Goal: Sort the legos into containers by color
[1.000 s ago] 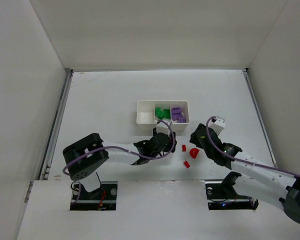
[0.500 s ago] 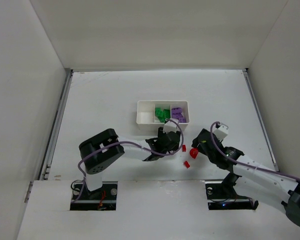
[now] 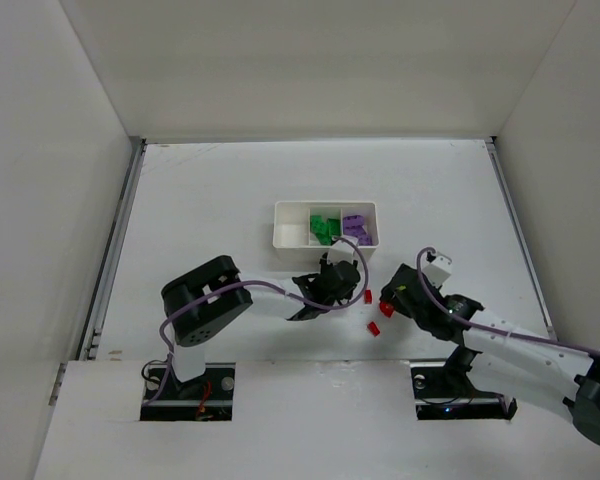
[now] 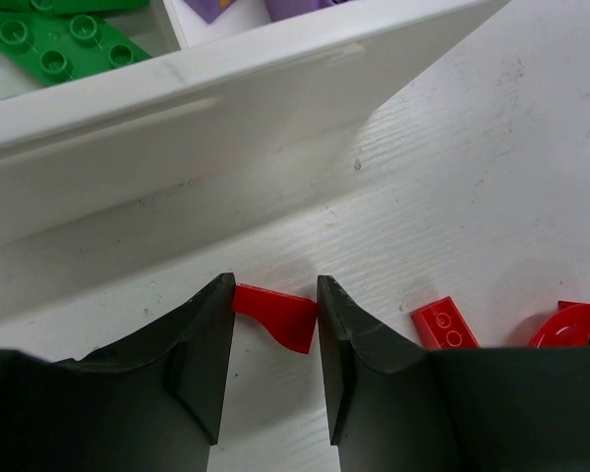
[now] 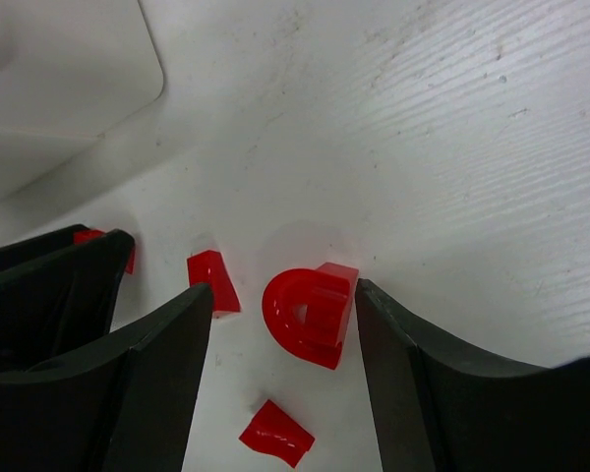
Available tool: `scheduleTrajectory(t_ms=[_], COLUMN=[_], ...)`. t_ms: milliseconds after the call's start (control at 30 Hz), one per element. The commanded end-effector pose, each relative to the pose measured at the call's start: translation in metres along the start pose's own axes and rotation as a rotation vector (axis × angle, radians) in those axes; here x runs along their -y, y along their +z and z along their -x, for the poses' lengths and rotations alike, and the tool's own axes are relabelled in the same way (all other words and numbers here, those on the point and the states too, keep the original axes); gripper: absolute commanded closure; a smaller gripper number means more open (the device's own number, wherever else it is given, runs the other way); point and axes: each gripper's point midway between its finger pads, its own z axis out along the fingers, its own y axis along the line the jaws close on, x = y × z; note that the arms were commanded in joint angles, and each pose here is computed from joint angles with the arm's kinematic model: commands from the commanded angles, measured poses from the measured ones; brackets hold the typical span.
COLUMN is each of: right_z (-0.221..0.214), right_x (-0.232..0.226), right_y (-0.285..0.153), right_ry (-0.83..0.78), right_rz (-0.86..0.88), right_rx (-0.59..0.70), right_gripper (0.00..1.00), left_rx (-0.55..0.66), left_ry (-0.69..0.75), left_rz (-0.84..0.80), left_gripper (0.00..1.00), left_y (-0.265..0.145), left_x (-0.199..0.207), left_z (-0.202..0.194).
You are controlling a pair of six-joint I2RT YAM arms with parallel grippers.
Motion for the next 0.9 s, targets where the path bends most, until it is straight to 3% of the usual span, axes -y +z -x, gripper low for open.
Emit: scheduleTrajectory(t_ms=[0, 433, 533, 733, 867], right_z=[-0.011, -0.032, -0.034, -0.032, -0.027], right_x=[-0.001, -0.007, -0.008, -0.007, -0.012], right_y=[-0.004, 0.001, 0.007, 0.011, 0.009], right_ry=[0.014, -0.082, -0.106, -0.108, -0.123], right_rz=[-0.005, -0.107, -0.134, -0.160, -0.140], right_rx=[-0.046, -0.139, -0.146, -0.124, -0.091], right_gripper=[0.34, 0.37, 0.48, 0.61, 0.62], left_rx=[-0.003, 0.113, 0.139, 0.228, 0.295], left_ry=[0.000, -0.088, -0.107, -0.168, -0.224], left_rz=[0.014, -0.047, -0.060, -0.091, -0.053], left_gripper=[0.77, 0.77, 0.77, 0.77, 0.76], left_y=[-0.007, -0.060, -0.066, -0.094, -0.106], left_x=[-0.012, -0.032, -0.036, -0.047, -0.069], left_z=[0.003, 0.034, 0.041, 0.072, 0.103])
